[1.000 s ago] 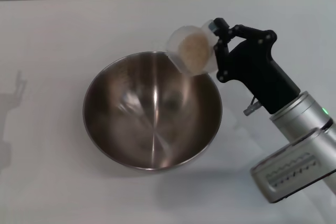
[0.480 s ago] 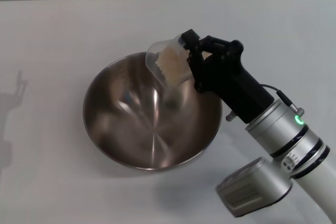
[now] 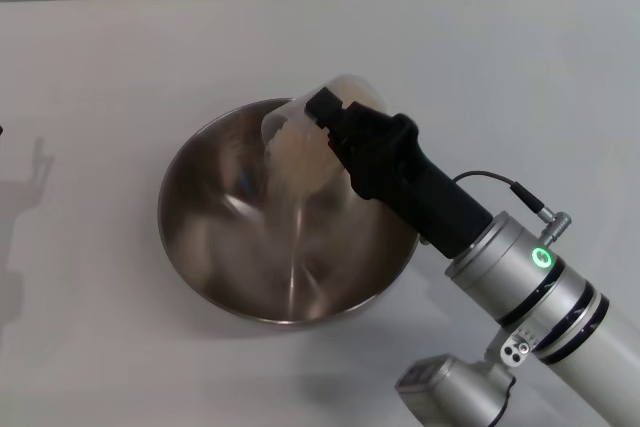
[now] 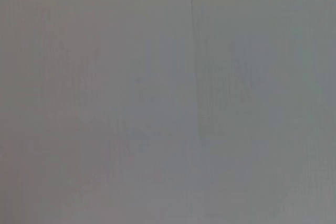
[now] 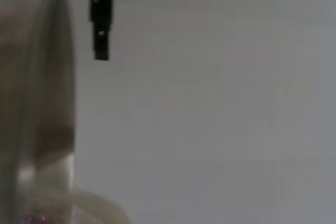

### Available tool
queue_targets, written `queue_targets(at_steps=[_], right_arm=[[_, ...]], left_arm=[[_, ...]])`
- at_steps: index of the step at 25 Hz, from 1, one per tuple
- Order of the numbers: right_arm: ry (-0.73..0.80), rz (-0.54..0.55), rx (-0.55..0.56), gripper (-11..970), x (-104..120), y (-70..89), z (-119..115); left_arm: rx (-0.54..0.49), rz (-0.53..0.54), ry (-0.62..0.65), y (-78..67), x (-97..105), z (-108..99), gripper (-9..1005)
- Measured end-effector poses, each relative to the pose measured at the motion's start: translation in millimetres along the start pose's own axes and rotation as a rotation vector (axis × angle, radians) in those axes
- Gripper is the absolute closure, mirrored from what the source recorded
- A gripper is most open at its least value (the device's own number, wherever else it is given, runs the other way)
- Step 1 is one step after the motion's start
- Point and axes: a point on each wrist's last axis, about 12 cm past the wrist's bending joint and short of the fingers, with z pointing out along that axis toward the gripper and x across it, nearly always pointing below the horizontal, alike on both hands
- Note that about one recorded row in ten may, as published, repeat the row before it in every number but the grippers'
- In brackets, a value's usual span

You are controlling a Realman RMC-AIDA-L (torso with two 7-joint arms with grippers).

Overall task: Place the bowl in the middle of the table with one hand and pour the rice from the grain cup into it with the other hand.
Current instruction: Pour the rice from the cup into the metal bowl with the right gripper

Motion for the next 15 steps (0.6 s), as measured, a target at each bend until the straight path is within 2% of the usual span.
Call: queue_targets(at_steps=[9,15], right_arm=[[-0.015,-0.283,-0.036,949,-3.5,4.0,0.6],[-0.021,-0.345,-0.026,949,-8.6,2.0,2.2]], left_arm=[[0.001,0.0,0.004,-0.2,0.5,-0.4,163],[0.012,-0.001,0.003,-2.4,0.4,-0.6,163]])
